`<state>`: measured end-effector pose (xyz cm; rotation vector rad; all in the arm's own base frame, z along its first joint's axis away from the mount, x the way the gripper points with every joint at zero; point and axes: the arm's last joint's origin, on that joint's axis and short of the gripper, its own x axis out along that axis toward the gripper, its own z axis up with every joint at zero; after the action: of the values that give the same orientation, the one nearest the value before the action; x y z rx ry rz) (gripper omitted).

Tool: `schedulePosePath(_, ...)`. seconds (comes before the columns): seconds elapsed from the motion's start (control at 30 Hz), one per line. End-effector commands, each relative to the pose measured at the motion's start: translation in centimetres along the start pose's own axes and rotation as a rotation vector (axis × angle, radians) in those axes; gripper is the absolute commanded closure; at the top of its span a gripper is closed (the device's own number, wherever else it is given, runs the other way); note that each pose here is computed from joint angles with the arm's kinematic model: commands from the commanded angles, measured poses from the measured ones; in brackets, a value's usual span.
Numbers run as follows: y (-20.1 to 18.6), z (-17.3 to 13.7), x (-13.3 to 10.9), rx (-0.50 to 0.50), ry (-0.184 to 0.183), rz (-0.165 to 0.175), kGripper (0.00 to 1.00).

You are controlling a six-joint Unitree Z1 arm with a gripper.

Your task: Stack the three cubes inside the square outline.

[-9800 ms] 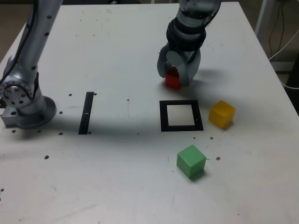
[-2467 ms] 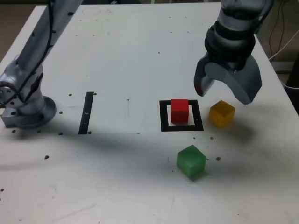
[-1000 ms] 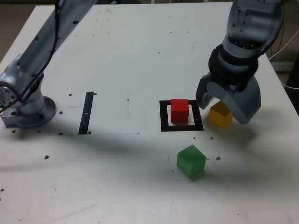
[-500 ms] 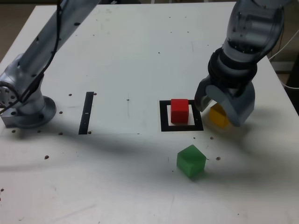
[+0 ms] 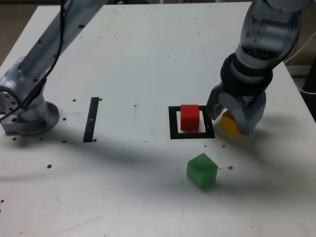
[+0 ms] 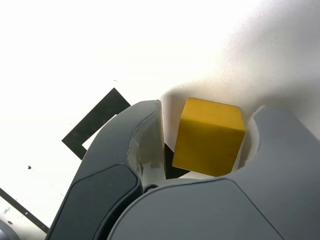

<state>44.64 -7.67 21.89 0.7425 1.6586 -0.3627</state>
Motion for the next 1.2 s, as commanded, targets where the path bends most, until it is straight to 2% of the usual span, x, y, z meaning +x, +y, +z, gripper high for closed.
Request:
schedulePosePath(0.0,-0.1,0.2,0.2,0.001,0.003,0.0,0.69)
schedulePosePath(0.7,-0.1,-0.3,-0.7,-0.017,-0.003,0.007,0.7)
schedulePosePath(1.0,-0.1,-2.1,-3.8,-0.072,-0.024,0.021,0.7)
schedulePosePath(1.17,-0.1,-3.6,-5.9,-0.123,-0.038,0.016,0.7)
